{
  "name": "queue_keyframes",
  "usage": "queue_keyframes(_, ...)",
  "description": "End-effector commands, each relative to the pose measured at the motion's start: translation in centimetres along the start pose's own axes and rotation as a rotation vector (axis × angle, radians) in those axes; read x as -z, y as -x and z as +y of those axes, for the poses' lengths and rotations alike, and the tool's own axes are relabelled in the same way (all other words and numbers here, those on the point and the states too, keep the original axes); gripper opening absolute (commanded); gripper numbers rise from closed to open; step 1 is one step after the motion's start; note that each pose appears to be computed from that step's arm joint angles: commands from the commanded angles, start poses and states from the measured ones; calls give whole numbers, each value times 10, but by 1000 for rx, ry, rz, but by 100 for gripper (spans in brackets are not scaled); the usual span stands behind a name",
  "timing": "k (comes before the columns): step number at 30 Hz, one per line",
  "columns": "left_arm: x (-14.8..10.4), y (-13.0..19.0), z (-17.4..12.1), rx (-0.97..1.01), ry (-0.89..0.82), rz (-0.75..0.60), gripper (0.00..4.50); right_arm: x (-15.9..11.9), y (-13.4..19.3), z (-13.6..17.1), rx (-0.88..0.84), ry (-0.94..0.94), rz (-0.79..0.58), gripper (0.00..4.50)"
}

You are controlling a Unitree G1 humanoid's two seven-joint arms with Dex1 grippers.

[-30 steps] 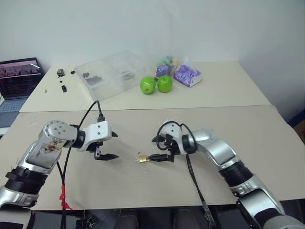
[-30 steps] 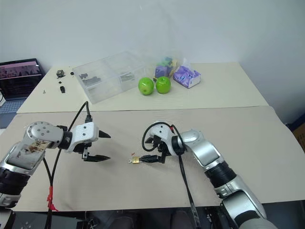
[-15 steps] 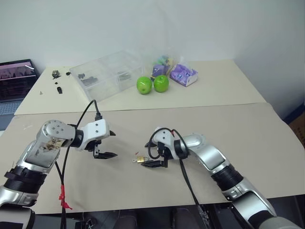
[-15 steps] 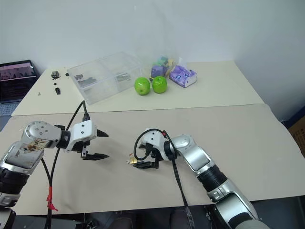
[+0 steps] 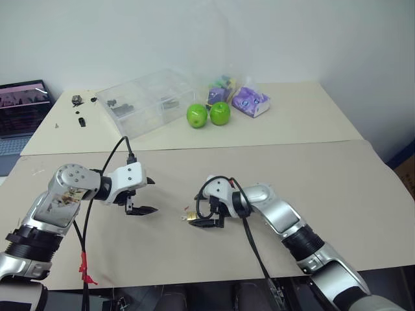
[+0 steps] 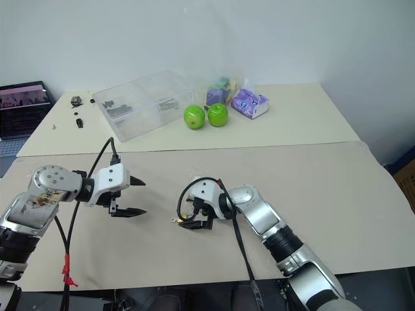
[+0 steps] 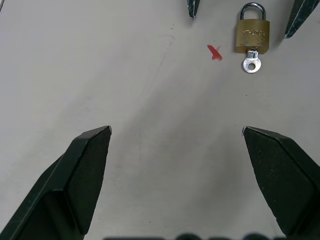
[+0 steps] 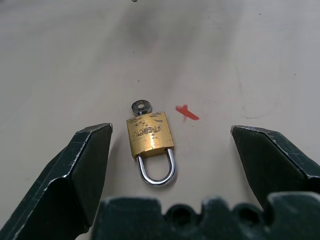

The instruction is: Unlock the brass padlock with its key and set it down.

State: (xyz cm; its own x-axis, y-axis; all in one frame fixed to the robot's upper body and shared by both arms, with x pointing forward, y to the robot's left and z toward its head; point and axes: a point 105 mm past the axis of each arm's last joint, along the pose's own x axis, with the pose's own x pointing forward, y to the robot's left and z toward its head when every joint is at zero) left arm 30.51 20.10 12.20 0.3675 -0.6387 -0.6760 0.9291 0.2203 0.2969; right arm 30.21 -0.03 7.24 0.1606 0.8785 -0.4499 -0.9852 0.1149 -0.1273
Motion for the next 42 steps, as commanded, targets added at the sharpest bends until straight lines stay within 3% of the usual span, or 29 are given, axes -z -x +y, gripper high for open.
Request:
queue_keyframes(1, -3, 14, 10, -35, -38, 15, 449, -7, -2, 1, 8, 14, -41, 450)
queue_keyframes(9, 1, 17, 9, -14, -44, 34, 449, -10, -11, 21, -40, -12, -67, 450)
queue_keyframes(17, 1, 17, 11, -9, -51, 38, 449, -11, -15, 22, -35, -13, -70, 450)
queue_keyframes(20, 1, 16, 10, -10, -51, 35, 450, -11, -15, 19, -26, -12, -67, 375)
queue_keyframes(28, 1, 15, 9, -18, -44, 22, 450, -8, -10, 14, -18, -3, -55, 99)
queue_keyframes(34, -5, 11, 8, -19, -33, -19, 450, -12, -2, 8, 2, 26, -46, 92)
queue_keyframes(42, -30, -11, -11, 46, 76, -177, 450, -50, 46, -14, 103, 144, -106, 92)
